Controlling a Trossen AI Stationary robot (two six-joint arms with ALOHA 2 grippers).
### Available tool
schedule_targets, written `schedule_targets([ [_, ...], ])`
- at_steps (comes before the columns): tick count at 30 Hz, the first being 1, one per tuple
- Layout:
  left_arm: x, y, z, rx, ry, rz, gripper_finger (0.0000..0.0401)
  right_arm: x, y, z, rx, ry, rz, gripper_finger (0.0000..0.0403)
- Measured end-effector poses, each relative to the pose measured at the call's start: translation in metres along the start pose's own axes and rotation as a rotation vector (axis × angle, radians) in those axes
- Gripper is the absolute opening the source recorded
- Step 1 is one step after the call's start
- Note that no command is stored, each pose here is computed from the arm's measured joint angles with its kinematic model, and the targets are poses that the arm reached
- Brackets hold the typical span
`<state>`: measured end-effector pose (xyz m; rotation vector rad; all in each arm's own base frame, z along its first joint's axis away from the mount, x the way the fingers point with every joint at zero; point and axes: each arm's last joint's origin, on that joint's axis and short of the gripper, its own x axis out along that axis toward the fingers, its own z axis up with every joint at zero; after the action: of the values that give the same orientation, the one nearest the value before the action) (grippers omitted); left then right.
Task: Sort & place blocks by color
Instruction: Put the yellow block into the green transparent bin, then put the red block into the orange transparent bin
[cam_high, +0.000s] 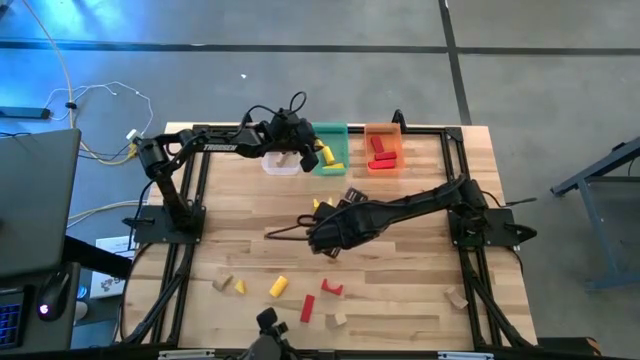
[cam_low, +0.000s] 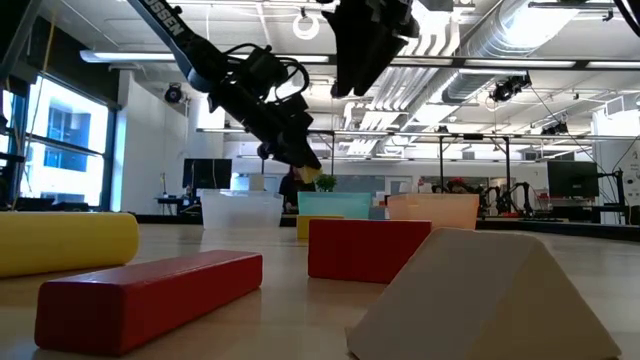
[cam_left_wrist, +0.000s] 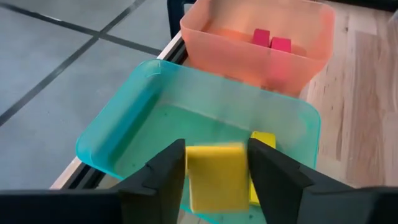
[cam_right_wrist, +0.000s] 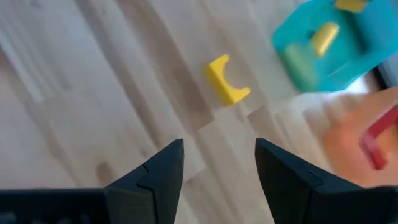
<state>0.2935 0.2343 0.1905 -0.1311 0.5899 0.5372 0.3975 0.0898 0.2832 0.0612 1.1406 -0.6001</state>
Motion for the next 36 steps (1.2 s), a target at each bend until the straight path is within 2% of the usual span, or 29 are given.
schedule_targets([
  [7, 0.0, 0.0, 0.0, -0.038, 0.002, 0.0, 0.0208, 0.017, 0.015, -0.005, -0.009, 0.129, 0.105, 0.0181],
  [11, -0.01, 0.0, 0.002, -0.079, 0.038, 0.001, 0.0227, 0.024, 0.026, -0.01, -0.028, 0.188, 0.158, 0.0181],
  [16, -0.035, 0.003, 0.005, -0.039, 0.11, 0.027, 0.0227, 0.019, 0.038, -0.018, -0.08, 0.217, 0.224, 0.0181],
  [21, -0.068, 0.003, 0.014, 0.02, 0.144, 0.081, 0.022, 0.011, 0.053, -0.022, -0.123, 0.165, 0.293, 0.0181],
  [28, -0.117, -0.003, 0.02, 0.009, 0.185, 0.074, 0.0216, -0.002, 0.074, -0.032, -0.157, 0.11, 0.392, 0.0181],
  [36, -0.153, -0.029, 0.012, -0.041, 0.298, 0.008, 0.0216, 0.004, 0.1, -0.045, -0.229, 0.089, 0.422, 0.0181],
])
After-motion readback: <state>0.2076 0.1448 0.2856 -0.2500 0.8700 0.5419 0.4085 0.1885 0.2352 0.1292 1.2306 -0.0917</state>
